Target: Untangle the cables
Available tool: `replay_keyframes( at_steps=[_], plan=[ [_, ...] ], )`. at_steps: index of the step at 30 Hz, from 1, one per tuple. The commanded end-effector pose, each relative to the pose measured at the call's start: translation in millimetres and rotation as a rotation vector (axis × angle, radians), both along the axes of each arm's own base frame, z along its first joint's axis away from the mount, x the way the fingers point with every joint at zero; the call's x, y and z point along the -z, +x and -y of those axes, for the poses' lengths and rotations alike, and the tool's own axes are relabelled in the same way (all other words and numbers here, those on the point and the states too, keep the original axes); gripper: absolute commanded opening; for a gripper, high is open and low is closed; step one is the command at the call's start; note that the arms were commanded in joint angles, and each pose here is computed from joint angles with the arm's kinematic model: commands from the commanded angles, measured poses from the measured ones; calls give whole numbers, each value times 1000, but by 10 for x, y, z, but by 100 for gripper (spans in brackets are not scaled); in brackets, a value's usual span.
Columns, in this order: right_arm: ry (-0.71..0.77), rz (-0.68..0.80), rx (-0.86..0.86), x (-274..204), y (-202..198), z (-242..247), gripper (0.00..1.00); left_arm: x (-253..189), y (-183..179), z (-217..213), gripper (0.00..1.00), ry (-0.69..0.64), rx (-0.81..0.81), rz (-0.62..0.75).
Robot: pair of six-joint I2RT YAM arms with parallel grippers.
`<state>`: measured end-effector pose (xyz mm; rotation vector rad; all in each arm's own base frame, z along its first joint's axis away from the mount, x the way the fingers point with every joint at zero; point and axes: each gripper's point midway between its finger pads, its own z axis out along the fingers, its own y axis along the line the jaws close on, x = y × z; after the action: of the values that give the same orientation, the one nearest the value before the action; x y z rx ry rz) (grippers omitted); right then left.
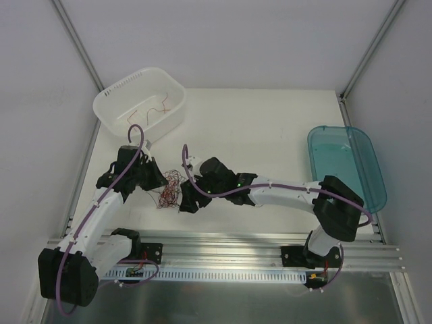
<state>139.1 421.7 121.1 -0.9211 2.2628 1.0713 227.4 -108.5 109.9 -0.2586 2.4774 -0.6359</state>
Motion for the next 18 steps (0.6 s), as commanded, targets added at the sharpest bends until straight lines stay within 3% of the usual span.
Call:
replay_keyframes(
  at_steps=[1, 10, 13, 18],
  plan=[
    [226, 57, -97, -558, -47, -484, 65, -30, -7, 64, 1, -21, 34, 17],
    [220, 43, -149, -413, -76, -863, 64, -28, -3, 72, 1, -26, 31, 10],
    [190, 42, -124, -274, -13, -901, 60, -32, -4, 74, 1, -27, 34, 12],
    [152, 73, -67, -196, 99, -829, 26, -46, -12, 81, 3, -30, 40, 18]
  ],
)
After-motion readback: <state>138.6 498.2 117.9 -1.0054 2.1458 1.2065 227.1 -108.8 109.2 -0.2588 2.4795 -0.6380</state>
